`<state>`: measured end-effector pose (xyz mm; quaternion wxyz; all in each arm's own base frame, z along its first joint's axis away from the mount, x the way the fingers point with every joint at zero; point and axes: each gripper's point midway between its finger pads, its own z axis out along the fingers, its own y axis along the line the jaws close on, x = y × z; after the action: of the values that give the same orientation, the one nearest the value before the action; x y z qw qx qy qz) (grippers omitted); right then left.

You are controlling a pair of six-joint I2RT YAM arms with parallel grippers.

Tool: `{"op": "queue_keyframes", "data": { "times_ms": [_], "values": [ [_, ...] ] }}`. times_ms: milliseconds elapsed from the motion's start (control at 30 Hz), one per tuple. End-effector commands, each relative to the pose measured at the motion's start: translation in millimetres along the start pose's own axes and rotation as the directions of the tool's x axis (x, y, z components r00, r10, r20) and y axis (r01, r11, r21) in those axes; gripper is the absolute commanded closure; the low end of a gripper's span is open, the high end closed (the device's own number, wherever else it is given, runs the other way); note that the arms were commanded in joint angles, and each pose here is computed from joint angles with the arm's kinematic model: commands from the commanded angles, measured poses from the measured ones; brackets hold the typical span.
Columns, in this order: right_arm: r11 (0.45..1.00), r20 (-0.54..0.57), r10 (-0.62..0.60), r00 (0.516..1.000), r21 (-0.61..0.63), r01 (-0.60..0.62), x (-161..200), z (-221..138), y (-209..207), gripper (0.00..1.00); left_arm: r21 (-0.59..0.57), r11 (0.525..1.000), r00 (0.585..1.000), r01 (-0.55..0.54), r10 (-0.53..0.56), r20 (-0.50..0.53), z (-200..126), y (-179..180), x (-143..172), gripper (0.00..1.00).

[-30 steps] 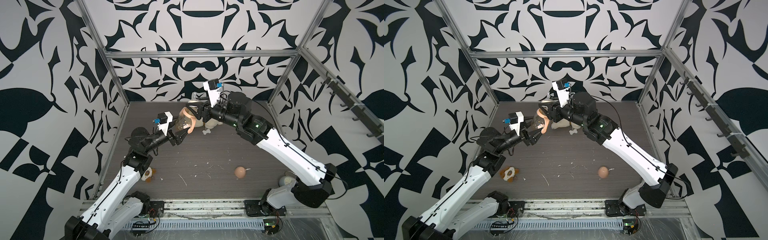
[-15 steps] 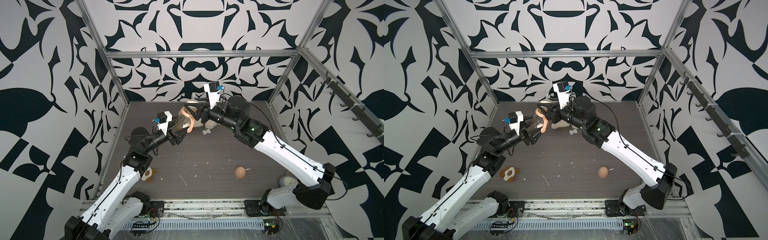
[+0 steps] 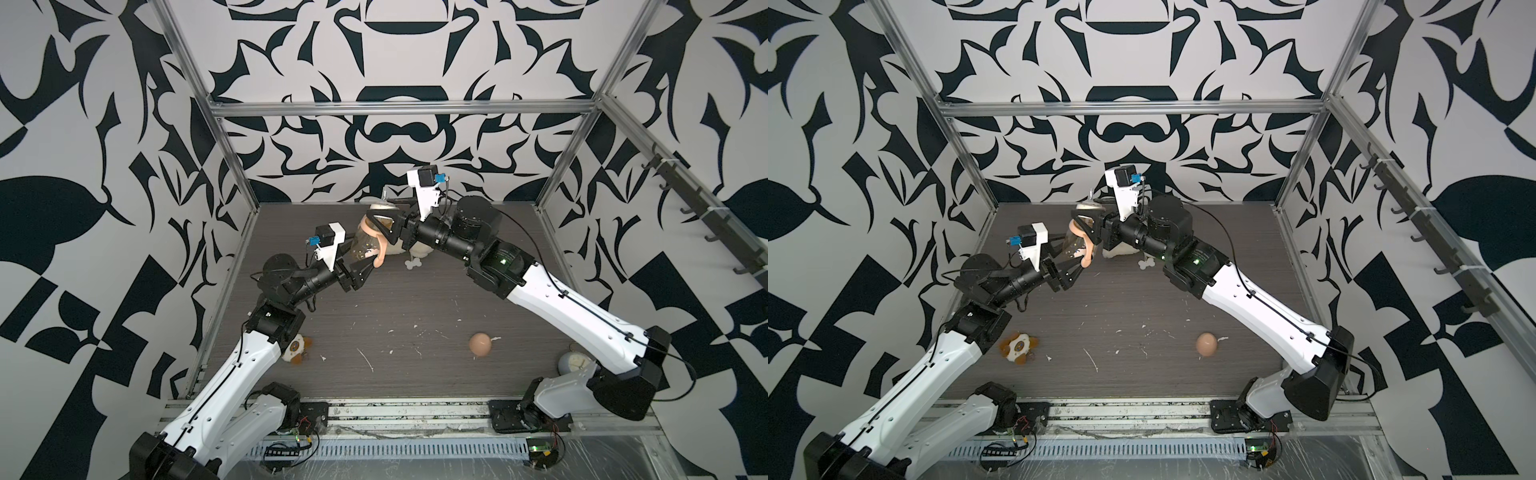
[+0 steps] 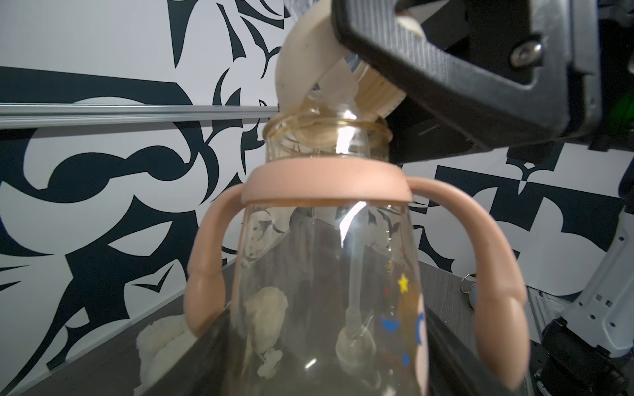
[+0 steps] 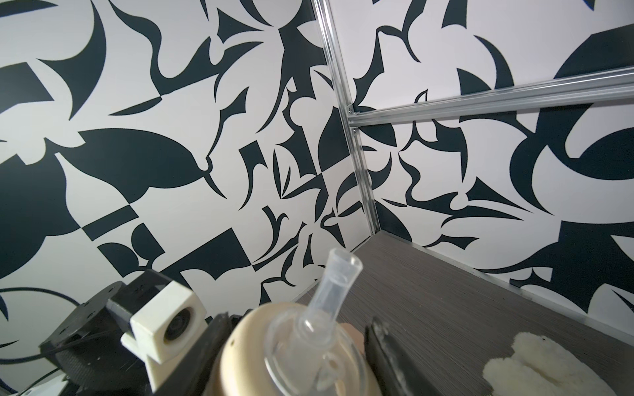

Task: Assemble the baby bottles
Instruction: Close the nipple on the baby bottle.

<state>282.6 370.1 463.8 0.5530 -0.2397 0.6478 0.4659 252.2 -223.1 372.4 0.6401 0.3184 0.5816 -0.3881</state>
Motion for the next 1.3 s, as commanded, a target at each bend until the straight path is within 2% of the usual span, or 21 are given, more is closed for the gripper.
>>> {"op": "queue_keyframes", "data": {
  "times_ms": [0,300,633,967,1267],
  "values": [
    [0.999,0.007,-0.025,1.0,-0.04,0.026,2.3,-3.8,12.3,0.41,0.035,0.996,0.994,-0.076,0.073,0.083,-3.8,-13.1,-33.3,1.0],
    [0.996,0.043,-0.087,0.995,0.007,0.087,-0.9,-1.4,6.6,0.41,0.041,0.997,0.995,-0.072,0.069,0.076,-4.9,-14.8,-31.9,1.0],
    [0.994,0.05,-0.104,0.993,0.026,0.103,-3.6,-2.5,4.8,0.41,0.044,0.996,0.995,-0.072,0.068,0.072,-6.0,-15.8,-29.8,1.0],
    [0.994,-0.018,-0.091,0.996,0.052,0.092,10.7,5.0,-2.7,0.39,0.043,0.996,0.995,-0.079,0.076,0.067,-8.0,-17.2,-29.2,1.0],
    [0.996,-0.131,-0.086,0.988,-0.035,0.082,30.1,7.1,11.3,0.38,0.046,0.995,0.995,-0.09,0.087,0.057,-9.4,-18.8,-27.8,1.0]
  ]
}}
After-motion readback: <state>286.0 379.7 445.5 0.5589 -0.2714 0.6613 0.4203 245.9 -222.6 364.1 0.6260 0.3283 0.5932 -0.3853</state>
